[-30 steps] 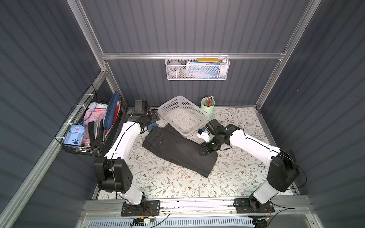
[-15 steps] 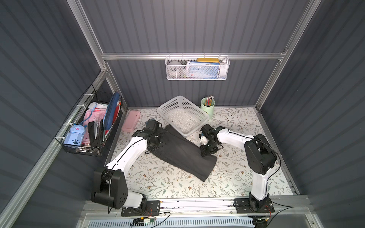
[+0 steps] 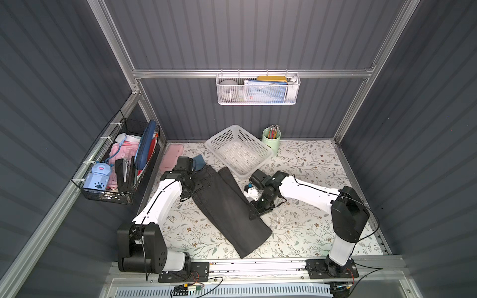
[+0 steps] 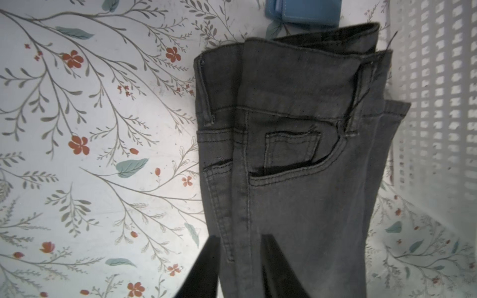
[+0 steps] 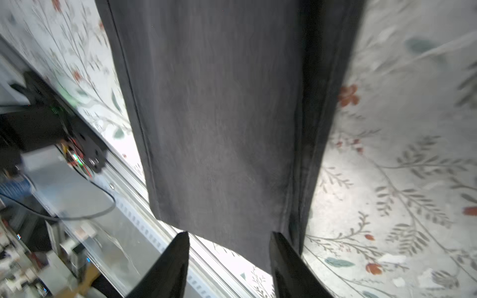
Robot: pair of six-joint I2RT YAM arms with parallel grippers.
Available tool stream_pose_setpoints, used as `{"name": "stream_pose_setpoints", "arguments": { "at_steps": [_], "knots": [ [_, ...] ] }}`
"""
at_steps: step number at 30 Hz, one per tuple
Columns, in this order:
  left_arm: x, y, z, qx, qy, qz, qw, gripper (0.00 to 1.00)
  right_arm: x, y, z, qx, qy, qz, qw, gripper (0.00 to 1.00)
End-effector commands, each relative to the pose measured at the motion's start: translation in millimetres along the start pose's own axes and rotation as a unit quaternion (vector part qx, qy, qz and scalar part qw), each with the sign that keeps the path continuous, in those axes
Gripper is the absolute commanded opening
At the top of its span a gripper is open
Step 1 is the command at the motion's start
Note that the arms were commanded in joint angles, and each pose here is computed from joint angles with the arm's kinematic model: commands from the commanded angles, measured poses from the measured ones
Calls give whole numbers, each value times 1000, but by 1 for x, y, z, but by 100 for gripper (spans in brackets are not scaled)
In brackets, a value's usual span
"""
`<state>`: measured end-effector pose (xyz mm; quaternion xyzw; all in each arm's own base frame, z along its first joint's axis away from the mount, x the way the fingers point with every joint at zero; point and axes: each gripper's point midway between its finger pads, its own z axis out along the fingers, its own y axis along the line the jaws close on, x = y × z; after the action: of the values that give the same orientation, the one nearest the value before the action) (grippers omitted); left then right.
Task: Roll up the long pants
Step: Adjust the long pant at the center of the board.
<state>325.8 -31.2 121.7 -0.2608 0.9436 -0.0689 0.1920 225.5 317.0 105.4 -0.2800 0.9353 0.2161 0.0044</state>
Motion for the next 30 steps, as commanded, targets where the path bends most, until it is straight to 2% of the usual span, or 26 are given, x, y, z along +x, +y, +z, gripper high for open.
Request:
{"name": "stream_pose_setpoints", "arguments": {
  "at_steps": [1, 3, 6, 10, 15, 18, 21, 24, 26, 30],
  "knots": [
    [12, 1, 14, 9, 21, -45, 999, 42, -69, -14, -39, 57, -112, -40, 991, 64],
    [15, 2, 19, 16, 17, -81, 996, 50, -114, -16, -49, 69, -156, -58, 984, 69],
    [11, 14, 23, 7, -18, -127, 992, 62, -167, -20, -38, 85, -172, -71, 979, 71],
    [2, 22, 30, 36, -37, -176, 983, 65, -209, -20, -32, 93, -193, -68, 974, 71],
    [-12, 19, 29, 38, -52, -142, 988, 70, -222, -14, -39, 81, -229, -74, 967, 72],
    [-21, 15, 28, 53, -67, -136, 987, 70, -226, -6, -36, 57, -237, -75, 967, 73],
    [-22, 17, 32, 36, -59, -126, 990, 70, -227, 11, -24, 9, -232, -83, 969, 73],
    [-19, 27, 39, 11, -58, -115, 992, 73, -226, 24, -14, 3, -234, -92, 968, 73],
    [-18, 31, 44, 9, -62, -112, 992, 79, -227, 33, -8, 1, -236, -99, 967, 74],
    [-14, 20, 61, 55, -52, -99, 992, 79, -238, 28, 10, 24, -248, -79, 965, 75]
  ]
}}
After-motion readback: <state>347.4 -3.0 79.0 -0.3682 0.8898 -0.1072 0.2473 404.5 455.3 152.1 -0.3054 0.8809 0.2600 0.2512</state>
